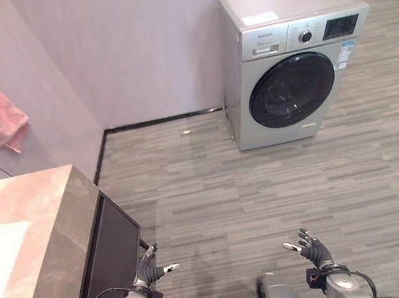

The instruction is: Put brush and paste in cup on sink, flatten towel.

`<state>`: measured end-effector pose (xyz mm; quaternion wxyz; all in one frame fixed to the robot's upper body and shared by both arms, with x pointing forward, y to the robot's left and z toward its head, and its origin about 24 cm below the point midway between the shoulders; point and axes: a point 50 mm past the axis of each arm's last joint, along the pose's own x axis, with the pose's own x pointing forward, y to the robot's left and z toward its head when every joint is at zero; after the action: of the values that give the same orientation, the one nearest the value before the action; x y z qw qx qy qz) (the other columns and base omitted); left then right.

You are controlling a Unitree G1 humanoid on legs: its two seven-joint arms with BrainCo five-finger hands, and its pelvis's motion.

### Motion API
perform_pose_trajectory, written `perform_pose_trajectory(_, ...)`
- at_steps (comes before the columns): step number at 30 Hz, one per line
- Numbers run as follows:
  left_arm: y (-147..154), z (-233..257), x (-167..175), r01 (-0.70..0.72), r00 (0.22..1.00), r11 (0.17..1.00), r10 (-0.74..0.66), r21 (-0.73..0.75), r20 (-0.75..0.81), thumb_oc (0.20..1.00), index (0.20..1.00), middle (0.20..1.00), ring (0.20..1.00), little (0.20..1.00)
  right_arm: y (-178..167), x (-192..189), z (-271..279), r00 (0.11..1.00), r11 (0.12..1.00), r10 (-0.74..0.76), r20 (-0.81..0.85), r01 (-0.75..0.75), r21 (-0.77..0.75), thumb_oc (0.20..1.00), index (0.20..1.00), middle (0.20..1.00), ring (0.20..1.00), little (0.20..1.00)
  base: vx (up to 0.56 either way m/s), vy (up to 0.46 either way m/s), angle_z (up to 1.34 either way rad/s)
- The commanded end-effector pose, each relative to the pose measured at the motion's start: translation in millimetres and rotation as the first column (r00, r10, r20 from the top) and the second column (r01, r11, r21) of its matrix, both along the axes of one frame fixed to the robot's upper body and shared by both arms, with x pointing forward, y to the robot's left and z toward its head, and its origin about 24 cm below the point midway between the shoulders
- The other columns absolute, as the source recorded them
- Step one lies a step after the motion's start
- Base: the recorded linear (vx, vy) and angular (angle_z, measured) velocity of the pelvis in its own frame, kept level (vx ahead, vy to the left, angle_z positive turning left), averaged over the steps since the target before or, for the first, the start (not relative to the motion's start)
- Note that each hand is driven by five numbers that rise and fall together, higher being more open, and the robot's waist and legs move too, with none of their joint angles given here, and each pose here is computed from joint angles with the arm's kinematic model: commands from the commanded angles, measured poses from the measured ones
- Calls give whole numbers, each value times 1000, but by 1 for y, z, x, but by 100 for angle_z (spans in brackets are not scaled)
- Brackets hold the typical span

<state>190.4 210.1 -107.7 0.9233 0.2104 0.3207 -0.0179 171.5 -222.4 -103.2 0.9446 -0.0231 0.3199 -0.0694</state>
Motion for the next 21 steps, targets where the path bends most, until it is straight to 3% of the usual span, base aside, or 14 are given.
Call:
perform_pose_trajectory(1,-2,6,4,111,993,989,-115,95,36,1000,1000,1000,1000,1000,-4,20,18,993,999,29,118,-25,-38,1000,1000,1000,1000,1000,364,-53,29)
perform_pose_trajectory(9,-8,-14,-11,110,991,988,-102,107,-81,1000,1000,1000,1000,1000,-8,1,9,997,999,38,64,-36,-33,1000,1000,1000,1000,1000,393,-145,43)
perform_pose_trajectory(21,-3,12,27,86,993,987,-95,134,64,1000,1000,1000,1000,1000,-26,1,17,996,993,43,74,-35,-110,1000,1000,1000,1000,1000,382,-107,29)
